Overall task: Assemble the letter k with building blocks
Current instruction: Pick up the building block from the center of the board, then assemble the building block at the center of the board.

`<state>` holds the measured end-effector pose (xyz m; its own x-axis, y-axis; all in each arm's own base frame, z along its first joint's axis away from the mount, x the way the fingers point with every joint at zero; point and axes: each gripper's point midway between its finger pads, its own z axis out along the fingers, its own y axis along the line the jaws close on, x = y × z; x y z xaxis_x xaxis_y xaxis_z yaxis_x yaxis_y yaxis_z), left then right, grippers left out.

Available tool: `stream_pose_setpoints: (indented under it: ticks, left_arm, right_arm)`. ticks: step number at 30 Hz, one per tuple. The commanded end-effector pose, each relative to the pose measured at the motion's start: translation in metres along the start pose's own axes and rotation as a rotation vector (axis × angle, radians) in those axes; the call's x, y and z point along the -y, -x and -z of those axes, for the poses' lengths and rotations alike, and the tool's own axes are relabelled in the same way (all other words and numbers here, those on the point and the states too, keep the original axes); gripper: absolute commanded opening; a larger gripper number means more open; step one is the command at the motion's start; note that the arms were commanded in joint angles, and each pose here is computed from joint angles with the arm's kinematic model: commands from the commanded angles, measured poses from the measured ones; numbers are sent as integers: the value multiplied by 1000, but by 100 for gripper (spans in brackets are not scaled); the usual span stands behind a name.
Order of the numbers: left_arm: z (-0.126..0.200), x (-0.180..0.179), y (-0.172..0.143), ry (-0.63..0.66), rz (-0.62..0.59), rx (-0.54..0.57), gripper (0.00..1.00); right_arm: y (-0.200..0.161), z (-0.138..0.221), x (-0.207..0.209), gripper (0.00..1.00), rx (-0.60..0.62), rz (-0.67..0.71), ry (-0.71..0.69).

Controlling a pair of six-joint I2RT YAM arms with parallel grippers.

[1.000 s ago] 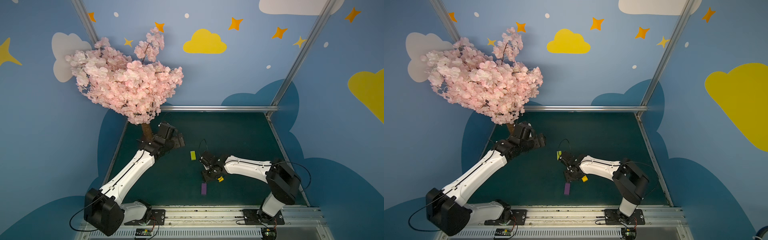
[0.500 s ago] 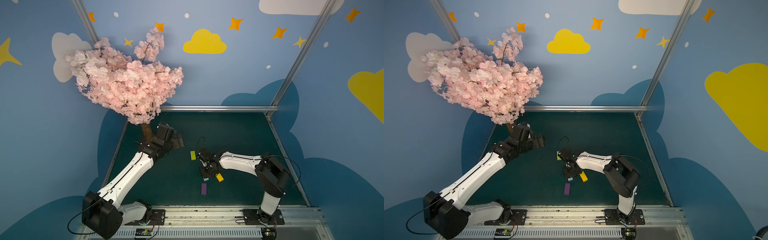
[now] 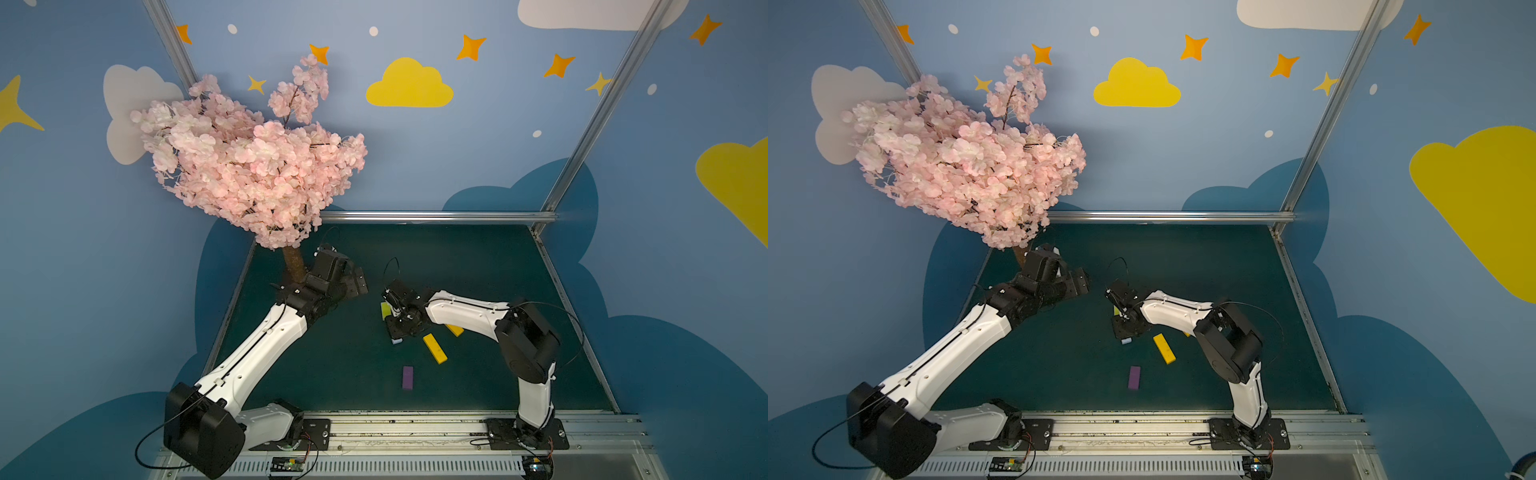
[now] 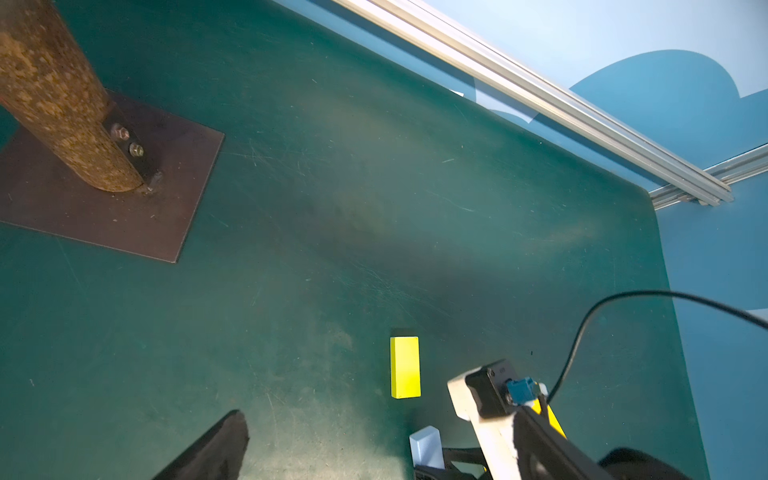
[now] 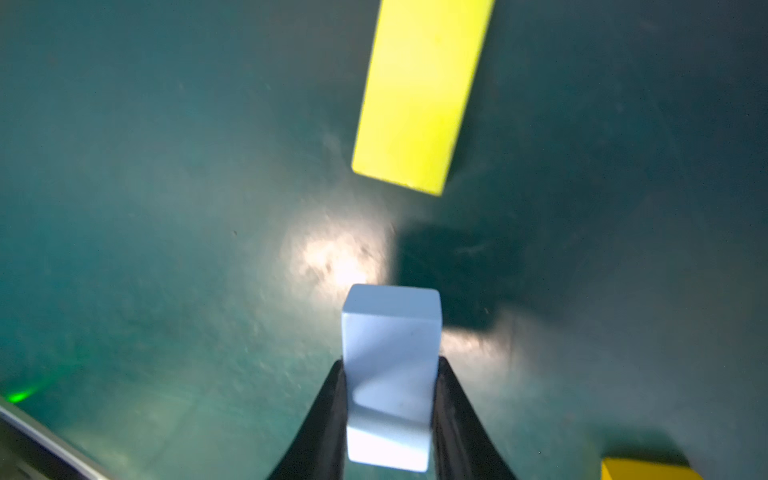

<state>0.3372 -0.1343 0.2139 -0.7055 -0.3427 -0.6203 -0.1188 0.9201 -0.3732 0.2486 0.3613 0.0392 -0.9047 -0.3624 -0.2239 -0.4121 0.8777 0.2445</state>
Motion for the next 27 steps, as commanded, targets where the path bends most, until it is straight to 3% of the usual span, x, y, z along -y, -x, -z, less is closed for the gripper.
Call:
stream_pose_setpoints:
  ticks: [1,14,27]
  left_arm:
    - [3,-2,7,15,0,18,100]
    - [-3,-2,4,14,4,6,100]
    - [4,-2,8,-2,8,33,100]
  right_arm:
    - [6,-5,-4,21,-16,-18,26]
    - [13,-17,-13,20,-27,-66,63]
    - [15,-21,5,23,-32,-129,-48]
